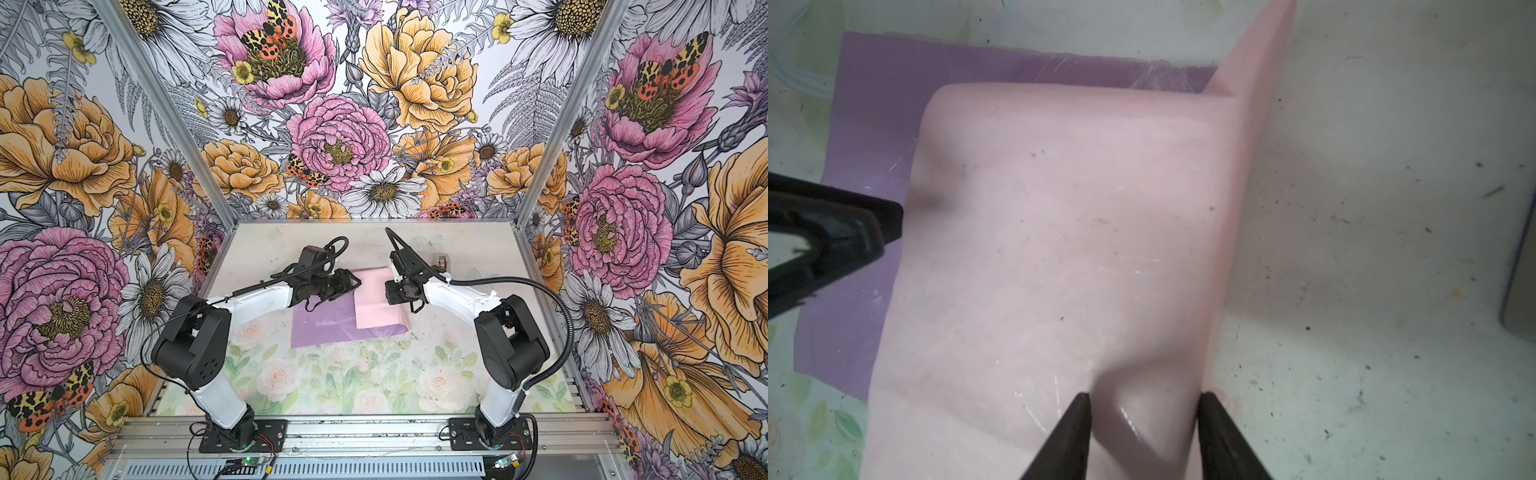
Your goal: Wrap the gift box in paper
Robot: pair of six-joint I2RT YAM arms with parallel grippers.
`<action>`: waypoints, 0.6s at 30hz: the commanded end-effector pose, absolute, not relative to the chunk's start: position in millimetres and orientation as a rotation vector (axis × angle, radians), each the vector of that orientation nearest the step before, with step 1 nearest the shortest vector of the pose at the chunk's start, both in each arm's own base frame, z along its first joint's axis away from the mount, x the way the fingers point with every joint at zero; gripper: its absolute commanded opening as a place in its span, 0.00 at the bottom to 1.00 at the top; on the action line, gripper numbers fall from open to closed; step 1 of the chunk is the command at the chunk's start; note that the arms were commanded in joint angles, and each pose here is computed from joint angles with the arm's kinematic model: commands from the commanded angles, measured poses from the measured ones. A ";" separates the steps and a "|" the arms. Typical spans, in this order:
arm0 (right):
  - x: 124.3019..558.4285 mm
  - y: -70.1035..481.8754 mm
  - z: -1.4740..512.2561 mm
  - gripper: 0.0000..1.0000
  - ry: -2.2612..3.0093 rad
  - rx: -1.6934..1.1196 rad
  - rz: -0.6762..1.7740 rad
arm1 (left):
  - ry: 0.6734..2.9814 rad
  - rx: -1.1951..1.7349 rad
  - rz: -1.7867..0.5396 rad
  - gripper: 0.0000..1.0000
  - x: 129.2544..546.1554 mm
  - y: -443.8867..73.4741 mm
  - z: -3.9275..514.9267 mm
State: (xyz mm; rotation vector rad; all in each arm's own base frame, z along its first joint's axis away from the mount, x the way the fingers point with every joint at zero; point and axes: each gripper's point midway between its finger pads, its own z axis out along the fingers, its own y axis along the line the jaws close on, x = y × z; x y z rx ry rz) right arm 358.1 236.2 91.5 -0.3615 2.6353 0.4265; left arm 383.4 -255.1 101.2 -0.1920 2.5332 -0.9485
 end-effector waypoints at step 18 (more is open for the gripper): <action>364.3 204.5 132.3 0.60 2.666 -0.152 0.643 | 2.604 -0.142 -0.936 0.24 379.9 -273.1 61.9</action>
